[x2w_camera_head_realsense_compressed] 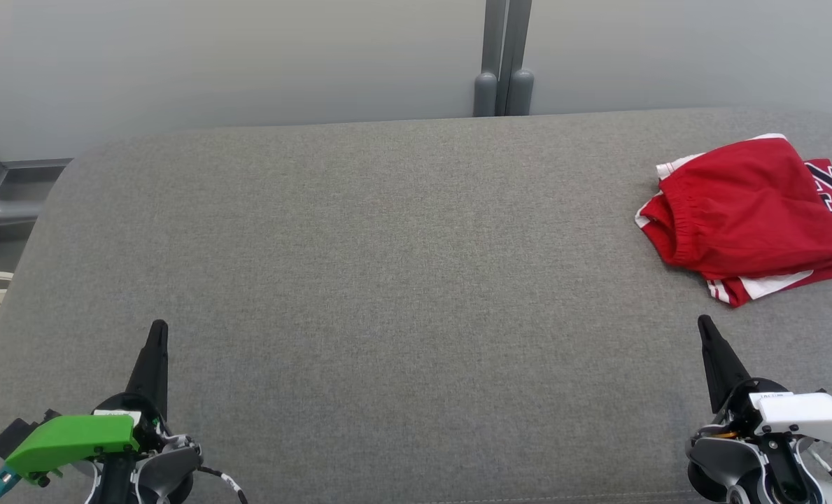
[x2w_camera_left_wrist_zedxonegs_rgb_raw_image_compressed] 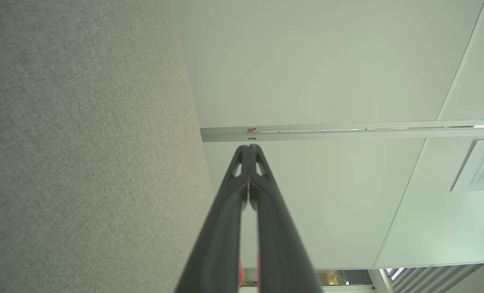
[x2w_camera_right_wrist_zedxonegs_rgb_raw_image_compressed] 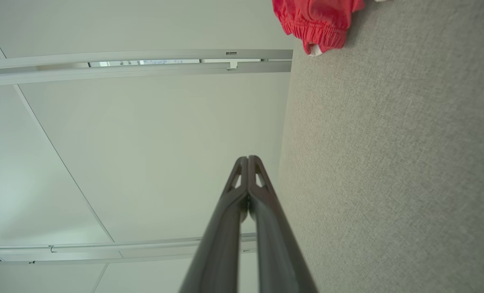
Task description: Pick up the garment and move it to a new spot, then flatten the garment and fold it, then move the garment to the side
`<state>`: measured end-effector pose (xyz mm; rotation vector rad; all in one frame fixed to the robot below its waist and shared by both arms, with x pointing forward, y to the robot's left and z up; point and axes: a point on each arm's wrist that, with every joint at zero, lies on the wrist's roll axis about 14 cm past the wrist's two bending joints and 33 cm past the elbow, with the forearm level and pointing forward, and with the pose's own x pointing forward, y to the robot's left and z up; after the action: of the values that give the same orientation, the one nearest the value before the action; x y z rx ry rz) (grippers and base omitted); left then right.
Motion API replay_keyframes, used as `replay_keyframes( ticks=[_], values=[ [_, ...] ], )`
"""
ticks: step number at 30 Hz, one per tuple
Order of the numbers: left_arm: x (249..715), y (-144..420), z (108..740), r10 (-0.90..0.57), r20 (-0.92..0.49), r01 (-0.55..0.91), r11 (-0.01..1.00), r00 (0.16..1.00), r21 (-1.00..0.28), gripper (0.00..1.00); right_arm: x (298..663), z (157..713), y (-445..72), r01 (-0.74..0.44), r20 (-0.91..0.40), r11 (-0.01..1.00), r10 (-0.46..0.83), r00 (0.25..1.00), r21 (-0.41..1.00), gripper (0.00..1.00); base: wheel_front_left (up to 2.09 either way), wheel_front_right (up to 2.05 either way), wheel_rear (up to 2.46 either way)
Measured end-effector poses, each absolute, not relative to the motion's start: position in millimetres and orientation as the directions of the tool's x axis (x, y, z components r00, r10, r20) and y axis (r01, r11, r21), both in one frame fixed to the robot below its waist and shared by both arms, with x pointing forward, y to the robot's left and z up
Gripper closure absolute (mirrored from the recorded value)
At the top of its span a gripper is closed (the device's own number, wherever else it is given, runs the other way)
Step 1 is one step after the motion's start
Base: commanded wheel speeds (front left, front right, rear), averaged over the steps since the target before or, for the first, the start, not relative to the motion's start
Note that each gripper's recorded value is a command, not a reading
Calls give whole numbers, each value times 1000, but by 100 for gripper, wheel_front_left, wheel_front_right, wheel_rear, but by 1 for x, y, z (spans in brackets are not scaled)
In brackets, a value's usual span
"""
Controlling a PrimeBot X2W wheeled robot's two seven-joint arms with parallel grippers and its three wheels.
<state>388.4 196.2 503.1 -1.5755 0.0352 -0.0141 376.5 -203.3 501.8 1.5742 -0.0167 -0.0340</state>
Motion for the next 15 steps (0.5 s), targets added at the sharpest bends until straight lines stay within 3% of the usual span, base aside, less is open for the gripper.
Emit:
replay_keyframes(
  ticks=[15],
  values=[
    [388,196,503,-31,-13,-13,-6,999,-1000,100,377,502,-203,11,-11,-4,-32,999,1000,100,0,0,0]
  ],
)
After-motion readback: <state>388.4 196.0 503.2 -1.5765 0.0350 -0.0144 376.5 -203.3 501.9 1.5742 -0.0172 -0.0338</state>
